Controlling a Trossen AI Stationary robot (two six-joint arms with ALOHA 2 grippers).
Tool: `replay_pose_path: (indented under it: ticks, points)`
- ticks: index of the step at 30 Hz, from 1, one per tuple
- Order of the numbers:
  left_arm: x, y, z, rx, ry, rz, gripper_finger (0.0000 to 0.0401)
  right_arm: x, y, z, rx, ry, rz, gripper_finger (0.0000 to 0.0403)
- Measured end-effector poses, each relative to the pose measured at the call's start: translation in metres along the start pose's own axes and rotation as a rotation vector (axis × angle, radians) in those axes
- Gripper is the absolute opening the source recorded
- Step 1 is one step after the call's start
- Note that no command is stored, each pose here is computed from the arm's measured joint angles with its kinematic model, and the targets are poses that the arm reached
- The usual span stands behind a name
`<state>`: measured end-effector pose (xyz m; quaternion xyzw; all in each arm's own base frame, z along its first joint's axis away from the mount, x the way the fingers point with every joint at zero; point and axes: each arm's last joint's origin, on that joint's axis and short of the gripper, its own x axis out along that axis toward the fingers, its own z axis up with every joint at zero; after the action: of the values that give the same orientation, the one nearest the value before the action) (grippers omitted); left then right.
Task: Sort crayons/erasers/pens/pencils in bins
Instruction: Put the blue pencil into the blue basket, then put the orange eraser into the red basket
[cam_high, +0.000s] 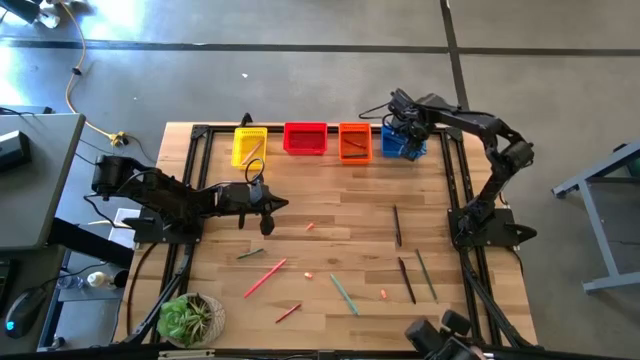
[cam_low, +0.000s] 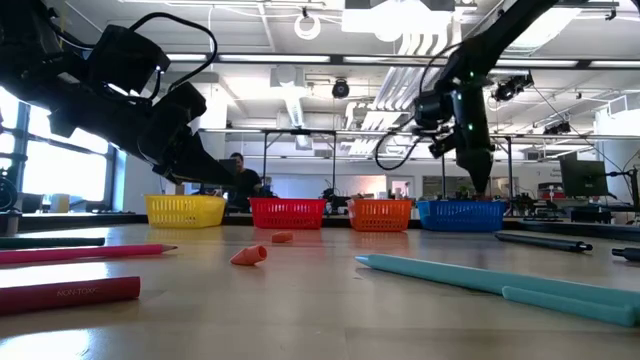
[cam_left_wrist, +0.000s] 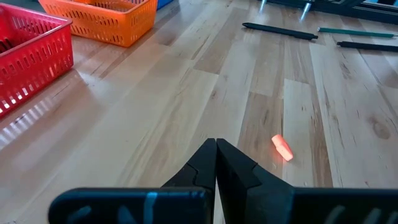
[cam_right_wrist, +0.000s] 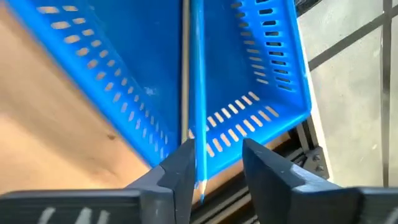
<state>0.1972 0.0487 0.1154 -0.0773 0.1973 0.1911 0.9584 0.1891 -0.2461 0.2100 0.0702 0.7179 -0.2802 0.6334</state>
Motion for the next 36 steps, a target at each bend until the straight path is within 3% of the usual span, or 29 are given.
replay_pose_path:
  ticks: [5, 12, 19, 25, 30, 36]
  points:
    - [0.000, 0.000, 0.000, -0.001, -0.001, 0.002, 0.0000, -0.036, 0.009, -0.005, -0.004, -0.132, 0.021, 0.0105]
    - [0.000, 0.000, 0.000, -0.003, 0.000, 0.002, 0.0000, -0.052, 0.030, -0.017, 0.025, -0.580, 0.159, 0.0009]
    - [0.000, 0.000, 0.001, 0.012, -0.009, 0.000, 0.0000, -0.035, 0.084, -0.030, 0.056, -0.988, 0.208, 0.0011]
    - [0.000, -0.001, 0.006, 0.007, -0.060, -0.007, 0.0000, -0.025, 0.130, -0.043, 0.091, -1.330, 0.320, 0.0005]
    - [-0.001, -0.002, 0.015, -0.007, -0.154, -0.021, 0.0000, -0.023, 0.158, -0.058, 0.132, -1.448, 0.421, 0.0001]
    - [-0.002, -0.003, 0.019, -0.012, -0.193, -0.038, 0.0000, -0.023, 0.186, -0.071, 0.140, -1.457, 0.359, 0.0000]
